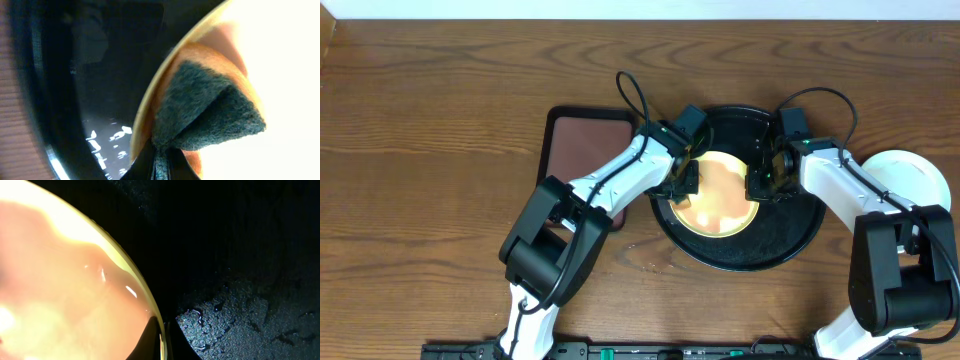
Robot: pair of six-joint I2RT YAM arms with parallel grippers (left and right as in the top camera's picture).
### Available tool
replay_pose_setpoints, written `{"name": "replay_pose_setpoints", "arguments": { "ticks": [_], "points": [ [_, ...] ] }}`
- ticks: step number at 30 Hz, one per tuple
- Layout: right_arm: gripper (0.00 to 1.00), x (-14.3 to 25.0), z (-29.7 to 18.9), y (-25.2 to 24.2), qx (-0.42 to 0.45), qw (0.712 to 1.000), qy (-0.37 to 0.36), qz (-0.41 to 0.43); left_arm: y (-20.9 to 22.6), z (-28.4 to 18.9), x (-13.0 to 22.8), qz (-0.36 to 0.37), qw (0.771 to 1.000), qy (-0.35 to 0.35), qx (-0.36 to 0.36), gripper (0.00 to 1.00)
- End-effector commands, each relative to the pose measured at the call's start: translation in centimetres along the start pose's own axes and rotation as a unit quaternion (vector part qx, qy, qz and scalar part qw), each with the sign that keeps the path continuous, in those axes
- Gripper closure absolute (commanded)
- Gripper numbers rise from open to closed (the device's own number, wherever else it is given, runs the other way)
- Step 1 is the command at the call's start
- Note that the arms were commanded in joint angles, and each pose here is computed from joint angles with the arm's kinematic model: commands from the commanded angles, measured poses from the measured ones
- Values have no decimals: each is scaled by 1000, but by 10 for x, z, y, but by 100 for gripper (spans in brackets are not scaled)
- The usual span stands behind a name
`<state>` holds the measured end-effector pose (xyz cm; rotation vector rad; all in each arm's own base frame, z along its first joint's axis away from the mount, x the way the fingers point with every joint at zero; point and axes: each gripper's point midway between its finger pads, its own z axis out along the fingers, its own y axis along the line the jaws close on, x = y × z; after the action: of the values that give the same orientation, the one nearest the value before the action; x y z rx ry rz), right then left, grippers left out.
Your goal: Clean dirty plates on tray and stack at the side
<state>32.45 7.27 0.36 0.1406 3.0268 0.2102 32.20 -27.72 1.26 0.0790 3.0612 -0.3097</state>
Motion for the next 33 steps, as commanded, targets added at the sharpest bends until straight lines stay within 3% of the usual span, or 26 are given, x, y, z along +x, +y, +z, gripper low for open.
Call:
{"name": "replay_pose_setpoints", "arguments": {
  "ticks": [1, 9, 15, 18, 28, 33],
  "points": [
    [99, 11, 9, -18, 49, 999, 16, 2, -7, 22, 22, -10, 999, 35, 19, 92],
    [99, 11, 9, -18, 49, 999, 16, 2, -79, 23, 36, 7, 992, 28, 120, 92],
    [99, 10, 9, -18, 48, 999, 14, 2, -91, 24, 60, 13, 991, 58, 122, 93],
    [99, 10, 9, -18, 48, 999, 15, 2, -72, 26, 59, -3, 994, 63, 90, 92],
    [99, 10, 9, -18, 48, 999, 14, 1, 54, 12, 13, -38, 992, 1, -121, 93],
    [99, 9, 9, -18, 48, 999, 12, 1, 77, -27, -27, -31, 981, -84, -175, 93]
  ]
}}
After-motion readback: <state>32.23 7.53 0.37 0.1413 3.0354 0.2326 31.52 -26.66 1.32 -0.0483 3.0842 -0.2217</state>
